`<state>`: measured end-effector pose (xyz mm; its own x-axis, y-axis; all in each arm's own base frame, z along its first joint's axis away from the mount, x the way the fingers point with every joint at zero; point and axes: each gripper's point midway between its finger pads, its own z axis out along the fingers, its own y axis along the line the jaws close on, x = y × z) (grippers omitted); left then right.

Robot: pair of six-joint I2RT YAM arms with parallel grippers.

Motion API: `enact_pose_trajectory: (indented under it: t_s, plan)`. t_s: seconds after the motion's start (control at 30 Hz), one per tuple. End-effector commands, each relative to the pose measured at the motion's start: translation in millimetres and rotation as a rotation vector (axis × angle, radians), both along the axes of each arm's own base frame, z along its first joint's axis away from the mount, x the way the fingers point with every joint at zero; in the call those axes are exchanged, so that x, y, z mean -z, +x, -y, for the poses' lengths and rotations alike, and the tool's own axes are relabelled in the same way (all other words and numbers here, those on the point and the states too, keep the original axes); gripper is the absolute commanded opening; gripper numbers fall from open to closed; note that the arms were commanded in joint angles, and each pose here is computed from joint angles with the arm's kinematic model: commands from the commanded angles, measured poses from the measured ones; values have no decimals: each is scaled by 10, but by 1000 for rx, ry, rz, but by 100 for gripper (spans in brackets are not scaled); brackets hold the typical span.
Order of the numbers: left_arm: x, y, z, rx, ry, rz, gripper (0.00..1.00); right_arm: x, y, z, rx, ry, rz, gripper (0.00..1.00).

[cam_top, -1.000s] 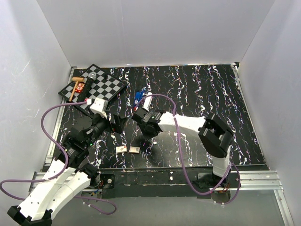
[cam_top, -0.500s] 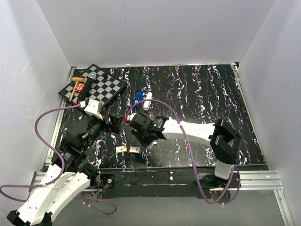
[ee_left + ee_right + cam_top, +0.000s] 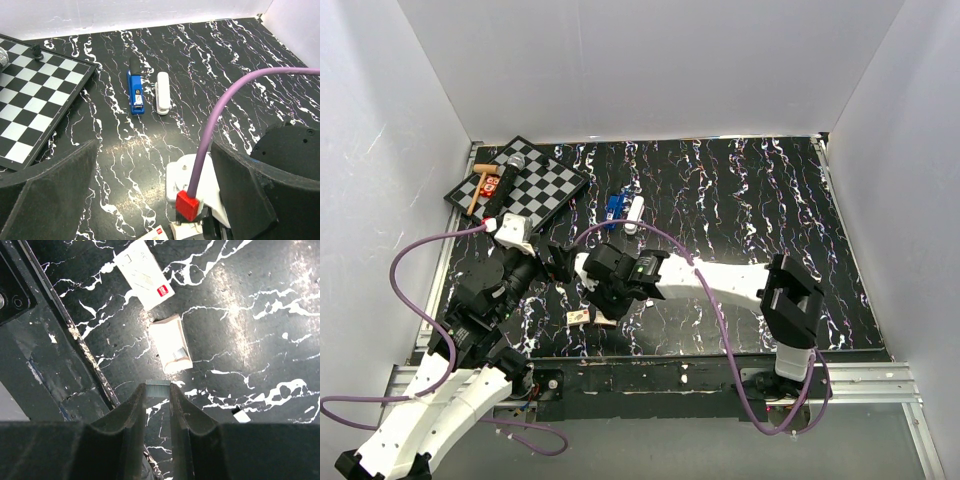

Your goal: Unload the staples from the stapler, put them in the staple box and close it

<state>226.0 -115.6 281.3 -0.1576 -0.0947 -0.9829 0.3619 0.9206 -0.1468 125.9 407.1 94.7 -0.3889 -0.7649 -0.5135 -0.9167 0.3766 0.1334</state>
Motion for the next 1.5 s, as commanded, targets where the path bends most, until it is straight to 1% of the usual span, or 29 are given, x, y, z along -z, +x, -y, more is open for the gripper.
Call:
enact_pose_trajectory:
  t_s: [0.0,0.4,0.6,1.07,1.47]
  plan:
    - [-2,24,-54,-32,-2,7,98,-59,-19,-196,-109,43,18,20]
    - [-31,25,-94,-51,-8,20,98,150,-11,-277,-161,-4,15,20]
    - [-31,21,-94,-50,-8,22,98,200,-39,-318,-172,-3,1,21]
    - [-31,17,-98,-50,-6,24,98,292,-25,-392,-167,-14,0,22]
    - [-45,11,-99,-48,-8,28,98,309,69,-406,-138,-22,40,22]
